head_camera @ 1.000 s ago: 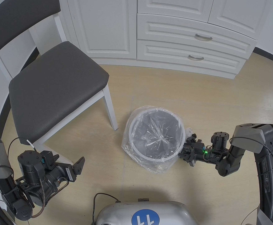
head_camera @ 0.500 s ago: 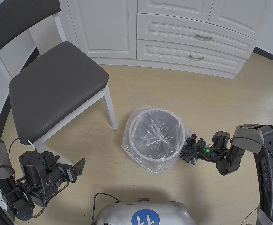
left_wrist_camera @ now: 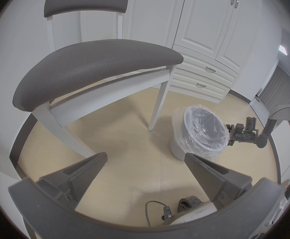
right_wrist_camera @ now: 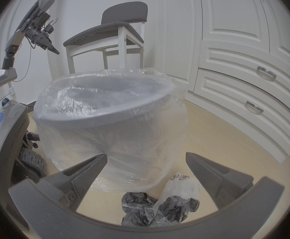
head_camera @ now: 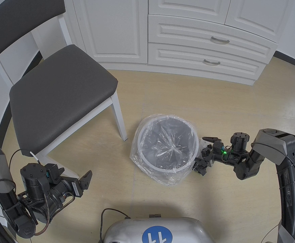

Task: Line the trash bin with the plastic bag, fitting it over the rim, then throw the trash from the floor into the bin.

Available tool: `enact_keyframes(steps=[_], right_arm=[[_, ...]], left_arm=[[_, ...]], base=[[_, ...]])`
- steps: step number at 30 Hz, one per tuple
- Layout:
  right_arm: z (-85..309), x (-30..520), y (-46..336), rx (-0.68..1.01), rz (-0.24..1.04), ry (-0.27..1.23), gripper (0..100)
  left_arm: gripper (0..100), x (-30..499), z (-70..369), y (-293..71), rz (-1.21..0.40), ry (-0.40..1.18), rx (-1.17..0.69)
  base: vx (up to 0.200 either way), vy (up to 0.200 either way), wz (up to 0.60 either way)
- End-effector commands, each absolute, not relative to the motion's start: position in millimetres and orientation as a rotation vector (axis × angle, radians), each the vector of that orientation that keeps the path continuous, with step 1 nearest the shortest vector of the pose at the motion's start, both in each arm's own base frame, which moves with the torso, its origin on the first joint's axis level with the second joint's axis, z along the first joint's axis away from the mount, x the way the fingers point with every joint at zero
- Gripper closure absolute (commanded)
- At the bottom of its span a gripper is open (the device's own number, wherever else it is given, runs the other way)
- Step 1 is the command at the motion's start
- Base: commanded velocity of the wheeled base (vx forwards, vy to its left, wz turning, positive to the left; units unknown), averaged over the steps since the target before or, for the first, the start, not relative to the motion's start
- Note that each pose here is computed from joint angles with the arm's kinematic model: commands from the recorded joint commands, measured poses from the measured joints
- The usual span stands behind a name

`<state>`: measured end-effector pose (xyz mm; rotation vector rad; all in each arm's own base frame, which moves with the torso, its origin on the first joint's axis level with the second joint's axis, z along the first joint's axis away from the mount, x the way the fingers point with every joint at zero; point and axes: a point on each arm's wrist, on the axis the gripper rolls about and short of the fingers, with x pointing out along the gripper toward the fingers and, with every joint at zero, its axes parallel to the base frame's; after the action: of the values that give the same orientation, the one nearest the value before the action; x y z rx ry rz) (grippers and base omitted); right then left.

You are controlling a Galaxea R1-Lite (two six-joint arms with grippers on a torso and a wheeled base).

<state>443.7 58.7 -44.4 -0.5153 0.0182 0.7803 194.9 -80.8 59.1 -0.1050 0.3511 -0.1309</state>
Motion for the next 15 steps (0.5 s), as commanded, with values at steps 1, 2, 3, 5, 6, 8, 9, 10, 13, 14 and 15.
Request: enact_keyframes(steps=[1, 2, 3, 5, 6, 8, 9, 10, 13, 14, 15], right_arm=[[-46, 452, 63, -0.523, 0.783, -0.007, 0], [-48, 455, 64, -0.521, 0.786, -0.002, 0], [-48, 457, 65, -0.521, 0.793, 0.005, 0], [-51, 458, 69, -0.519, 0.812, 0.019, 0], [-53, 458, 69, -0.524, 0.816, 0.024, 0], [-55, 458, 70, -0.541, 0.821, 0.023, 0], [-56, 458, 70, -0.546, 0.825, 0.022, 0], [-57, 457, 70, -0.548, 0.837, 0.021, 0], [-57, 455, 70, -0.54, 0.87, 0.01, 0], [-57, 454, 70, -0.533, 0.889, 0.005, 0], [-56, 454, 70, -0.531, 0.898, 0.002, 0]], left_arm=[[0, 191, 57, -80, -0.133, 0.368, -0.099], [0, 191, 56, -81, -0.138, 0.371, -0.096], [0, 190, 56, -82, -0.141, 0.373, -0.095], [0, 190, 56, -82, -0.142, 0.374, -0.094], [0, 190, 56, -83, -0.145, 0.374, -0.094], [0, 190, 56, -84, -0.15, 0.375, -0.095], [0, 190, 56, -84, -0.15, 0.375, -0.095], [0, 190, 56, -84, -0.15, 0.373, -0.094], [0, 190, 56, -84, -0.152, 0.373, -0.093], [0, 189, 56, -84, -0.155, 0.373, -0.093], [0, 189, 56, -84, -0.155, 0.372, -0.093]], base=[[0.0, 0.0, 0.0], [0.0, 0.0, 0.0], [0.0, 0.0, 0.0], [0.0, 0.0, 0.0], [0.0, 0.0, 0.0], [0.0, 0.0, 0.0], [0.0, 0.0, 0.0], [0.0, 0.0, 0.0], [0.0, 0.0, 0.0], [0.0, 0.0, 0.0], [0.0, 0.0, 0.0]])
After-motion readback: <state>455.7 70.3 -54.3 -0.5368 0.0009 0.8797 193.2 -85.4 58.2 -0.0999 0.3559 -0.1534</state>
